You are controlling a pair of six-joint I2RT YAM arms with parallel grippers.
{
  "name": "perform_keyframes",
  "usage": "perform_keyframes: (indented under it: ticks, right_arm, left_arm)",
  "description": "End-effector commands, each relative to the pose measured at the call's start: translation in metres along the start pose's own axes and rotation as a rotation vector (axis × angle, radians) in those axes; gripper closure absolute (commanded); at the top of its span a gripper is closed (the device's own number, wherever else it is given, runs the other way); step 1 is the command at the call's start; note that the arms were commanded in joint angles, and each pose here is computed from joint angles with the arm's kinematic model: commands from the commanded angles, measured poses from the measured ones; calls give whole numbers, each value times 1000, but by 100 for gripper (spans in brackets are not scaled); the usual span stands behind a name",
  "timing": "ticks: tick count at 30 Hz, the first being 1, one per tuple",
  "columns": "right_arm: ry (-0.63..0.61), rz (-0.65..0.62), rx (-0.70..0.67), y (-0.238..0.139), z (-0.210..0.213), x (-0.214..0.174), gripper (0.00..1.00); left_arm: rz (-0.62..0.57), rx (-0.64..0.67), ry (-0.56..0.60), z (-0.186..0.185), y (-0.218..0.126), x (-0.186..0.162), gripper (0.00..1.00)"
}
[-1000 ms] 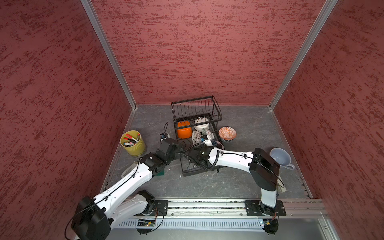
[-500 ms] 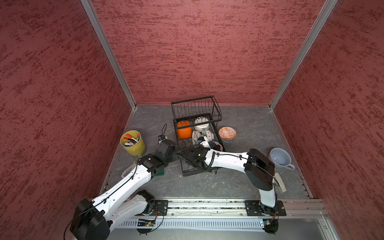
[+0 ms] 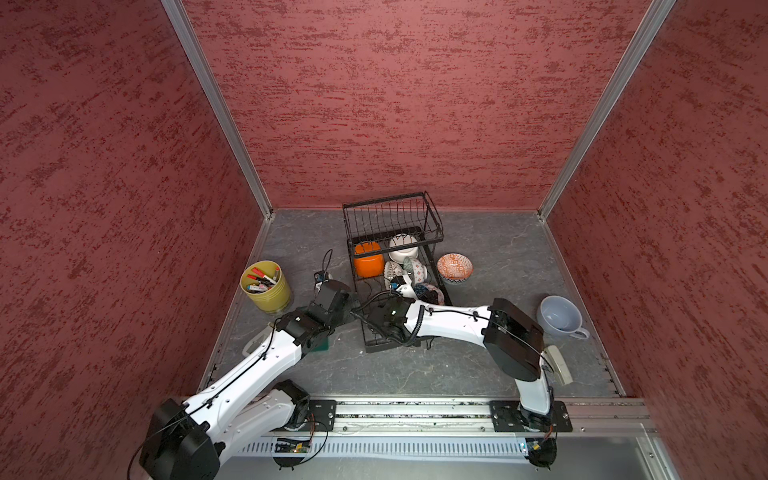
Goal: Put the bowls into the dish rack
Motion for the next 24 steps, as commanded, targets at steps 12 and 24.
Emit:
perform_keyframes:
  ticks: [12, 24]
  right_arm:
    - [-94, 65, 127, -11, 50, -18, 95]
    - [-61, 81, 181, -16, 56, -11, 88]
  left_arm:
    - [-118, -208, -53, -33, -19, 28, 0]
    - [-130, -195, -76, -21, -23, 31, 0]
Point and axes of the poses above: each gripper's point midway between its finger pads, its own y axis out along the fingers, its own z axis along the line the jaws close on, x = y × z, the point moved 6 cm from there along -y, back along the fingers, and after that the axes turned 4 degrees about y, right-handed, at the moved point
